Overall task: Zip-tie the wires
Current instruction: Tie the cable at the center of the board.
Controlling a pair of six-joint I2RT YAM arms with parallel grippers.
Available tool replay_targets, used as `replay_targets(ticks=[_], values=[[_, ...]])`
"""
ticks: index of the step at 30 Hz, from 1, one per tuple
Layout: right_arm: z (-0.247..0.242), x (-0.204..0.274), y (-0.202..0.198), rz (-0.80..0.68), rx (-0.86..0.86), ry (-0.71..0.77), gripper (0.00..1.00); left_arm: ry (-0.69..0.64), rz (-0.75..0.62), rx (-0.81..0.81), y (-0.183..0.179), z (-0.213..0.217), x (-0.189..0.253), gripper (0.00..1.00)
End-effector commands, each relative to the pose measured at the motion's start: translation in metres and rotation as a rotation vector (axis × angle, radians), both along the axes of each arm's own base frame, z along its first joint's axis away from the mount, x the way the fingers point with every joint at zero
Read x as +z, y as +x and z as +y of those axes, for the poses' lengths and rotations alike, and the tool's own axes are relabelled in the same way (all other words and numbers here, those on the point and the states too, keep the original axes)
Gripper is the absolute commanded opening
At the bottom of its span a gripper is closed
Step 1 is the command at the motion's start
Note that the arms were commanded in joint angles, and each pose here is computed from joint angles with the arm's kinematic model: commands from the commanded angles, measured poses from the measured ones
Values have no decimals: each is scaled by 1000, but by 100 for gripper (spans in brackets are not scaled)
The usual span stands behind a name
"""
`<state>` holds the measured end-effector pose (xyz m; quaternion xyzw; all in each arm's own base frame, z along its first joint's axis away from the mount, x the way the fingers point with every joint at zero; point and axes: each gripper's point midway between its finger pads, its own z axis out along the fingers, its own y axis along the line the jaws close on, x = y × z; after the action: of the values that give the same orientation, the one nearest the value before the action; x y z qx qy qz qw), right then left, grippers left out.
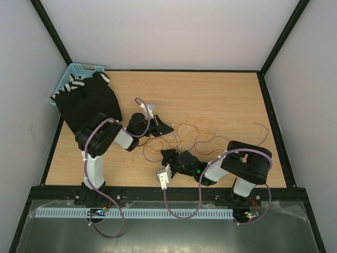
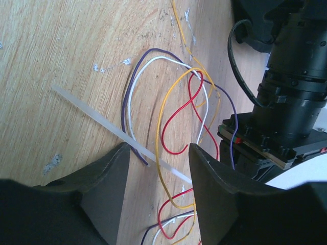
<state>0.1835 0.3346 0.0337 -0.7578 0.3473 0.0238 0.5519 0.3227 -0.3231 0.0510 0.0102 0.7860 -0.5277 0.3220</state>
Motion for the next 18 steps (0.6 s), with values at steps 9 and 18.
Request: replay_targets(ticks=[9, 18], values=[[-4, -25, -7, 69, -1, -76, 37, -31, -32, -17, 3, -7, 14, 0], [-1, -25, -7, 83, -7, -63, 11, -34, -30, -23, 2, -8, 15, 0]])
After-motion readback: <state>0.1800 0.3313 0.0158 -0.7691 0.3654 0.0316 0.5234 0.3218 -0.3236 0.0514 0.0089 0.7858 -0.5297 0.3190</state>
